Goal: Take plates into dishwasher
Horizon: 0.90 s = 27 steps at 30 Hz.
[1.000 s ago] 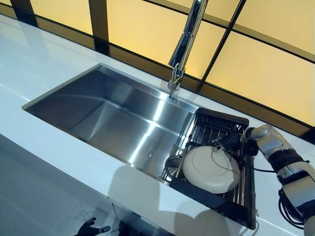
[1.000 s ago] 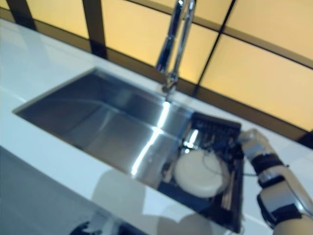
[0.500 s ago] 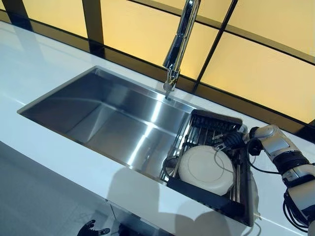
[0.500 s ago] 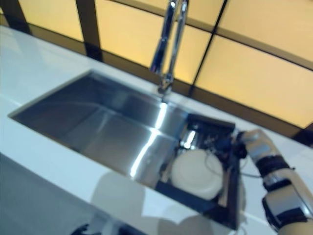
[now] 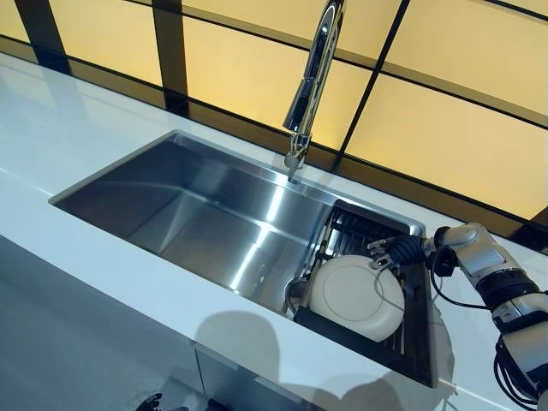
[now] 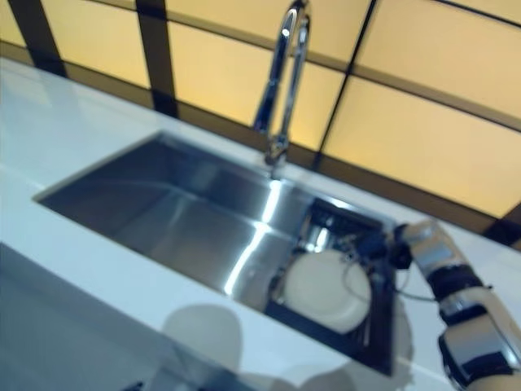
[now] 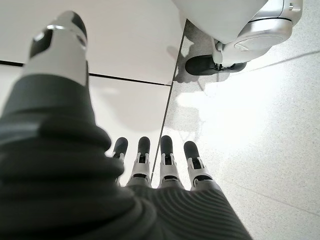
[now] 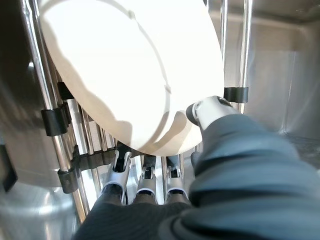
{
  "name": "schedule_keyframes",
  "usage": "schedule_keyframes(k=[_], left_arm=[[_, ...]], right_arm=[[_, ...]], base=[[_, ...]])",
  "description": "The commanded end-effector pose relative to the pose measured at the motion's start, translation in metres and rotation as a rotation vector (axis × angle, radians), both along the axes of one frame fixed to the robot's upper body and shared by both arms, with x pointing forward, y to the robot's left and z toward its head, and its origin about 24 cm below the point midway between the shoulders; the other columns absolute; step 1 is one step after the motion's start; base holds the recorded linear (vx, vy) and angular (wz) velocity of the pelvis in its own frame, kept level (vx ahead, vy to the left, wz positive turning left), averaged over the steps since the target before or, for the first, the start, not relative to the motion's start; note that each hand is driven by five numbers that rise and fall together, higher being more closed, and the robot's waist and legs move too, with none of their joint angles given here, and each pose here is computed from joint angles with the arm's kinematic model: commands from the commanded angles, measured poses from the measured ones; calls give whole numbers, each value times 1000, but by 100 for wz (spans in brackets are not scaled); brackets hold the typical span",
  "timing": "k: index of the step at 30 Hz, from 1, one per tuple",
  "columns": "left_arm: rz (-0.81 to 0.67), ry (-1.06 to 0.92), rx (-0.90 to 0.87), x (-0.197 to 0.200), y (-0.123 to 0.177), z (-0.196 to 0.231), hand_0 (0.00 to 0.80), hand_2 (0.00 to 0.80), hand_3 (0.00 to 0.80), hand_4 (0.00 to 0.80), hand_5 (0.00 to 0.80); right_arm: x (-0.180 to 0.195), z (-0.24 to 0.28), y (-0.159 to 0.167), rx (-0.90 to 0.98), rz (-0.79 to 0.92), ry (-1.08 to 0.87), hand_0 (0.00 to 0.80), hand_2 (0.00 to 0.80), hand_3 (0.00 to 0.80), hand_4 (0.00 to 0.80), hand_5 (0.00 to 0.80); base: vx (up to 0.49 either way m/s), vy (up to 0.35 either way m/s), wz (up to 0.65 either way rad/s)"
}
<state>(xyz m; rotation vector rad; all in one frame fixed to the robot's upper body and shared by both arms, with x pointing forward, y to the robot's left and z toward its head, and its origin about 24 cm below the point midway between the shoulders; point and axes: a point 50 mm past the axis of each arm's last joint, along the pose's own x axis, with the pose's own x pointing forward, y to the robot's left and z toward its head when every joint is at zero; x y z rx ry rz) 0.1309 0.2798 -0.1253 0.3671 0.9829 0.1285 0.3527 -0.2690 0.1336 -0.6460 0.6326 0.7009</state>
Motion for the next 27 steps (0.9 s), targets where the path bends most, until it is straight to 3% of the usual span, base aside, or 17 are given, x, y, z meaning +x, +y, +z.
schedule_keyframes(k=[1, 27], left_arm=[[-52, -4, 16, 3, -4, -1, 0, 0, 0, 0, 0], [-33, 4, 17, -2, -3, -3, 0, 0, 0, 0, 0]], right_arm=[[2, 28, -10, -60, 16, -77, 800, 800, 800, 800, 800], [-17, -6, 19, 136, 225, 235, 800, 800, 800, 800, 800]], base=[[0, 0, 0], [-1, 3, -1]])
